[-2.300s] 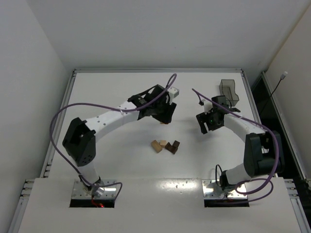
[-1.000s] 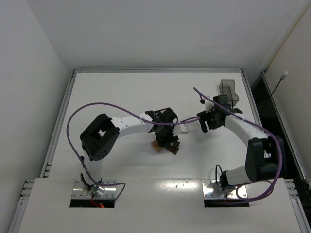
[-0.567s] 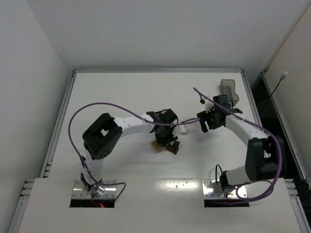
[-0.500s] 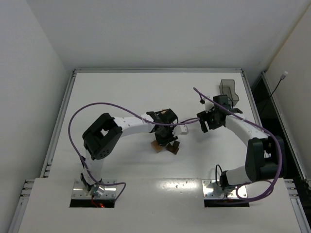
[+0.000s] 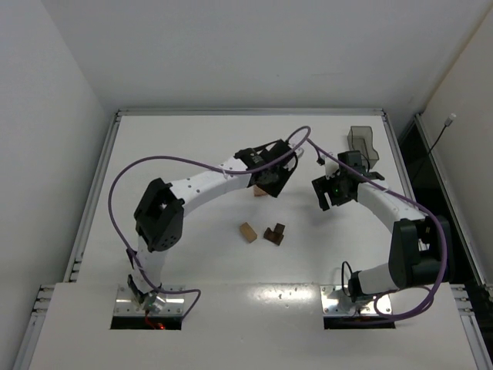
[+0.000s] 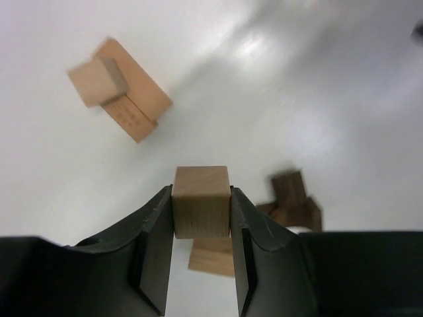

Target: Build the wood block tower

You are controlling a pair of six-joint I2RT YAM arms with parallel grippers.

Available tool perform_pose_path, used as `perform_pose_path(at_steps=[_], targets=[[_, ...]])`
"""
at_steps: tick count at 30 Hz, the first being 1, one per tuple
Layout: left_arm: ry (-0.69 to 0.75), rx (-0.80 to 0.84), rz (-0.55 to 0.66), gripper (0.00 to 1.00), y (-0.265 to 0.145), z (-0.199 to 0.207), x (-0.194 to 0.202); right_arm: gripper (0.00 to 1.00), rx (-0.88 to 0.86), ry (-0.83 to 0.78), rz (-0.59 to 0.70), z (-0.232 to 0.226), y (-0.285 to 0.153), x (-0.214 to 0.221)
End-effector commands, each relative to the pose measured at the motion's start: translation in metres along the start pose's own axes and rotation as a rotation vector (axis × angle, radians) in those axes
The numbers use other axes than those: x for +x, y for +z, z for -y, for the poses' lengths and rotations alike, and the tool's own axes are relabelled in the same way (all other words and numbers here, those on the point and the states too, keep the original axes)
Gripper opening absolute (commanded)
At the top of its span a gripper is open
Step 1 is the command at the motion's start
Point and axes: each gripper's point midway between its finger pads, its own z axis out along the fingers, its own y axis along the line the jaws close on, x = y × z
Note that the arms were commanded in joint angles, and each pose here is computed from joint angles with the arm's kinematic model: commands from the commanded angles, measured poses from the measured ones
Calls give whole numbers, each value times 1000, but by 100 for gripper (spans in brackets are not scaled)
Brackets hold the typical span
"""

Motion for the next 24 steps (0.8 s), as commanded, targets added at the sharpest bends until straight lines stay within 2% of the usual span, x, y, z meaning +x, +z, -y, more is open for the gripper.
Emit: perform_pose_path(at_steps=[1, 2, 5, 8, 24], targets=[[-248, -109, -99, 0, 7, -8, 12, 71, 8, 8, 59, 5, -3, -19], [-250, -105, -88, 0, 6, -7, 1, 71, 8, 8, 59, 5, -3, -19], [-292, -182, -144, 0, 25, -20, 10, 71, 8, 8, 59, 5, -3, -19], [-345, -170, -140, 0, 29, -27, 8, 71, 8, 8, 59, 5, -3, -19], [-431, -195, -164, 0, 65, -53, 8, 71, 0, 10, 33, 3, 1, -13]])
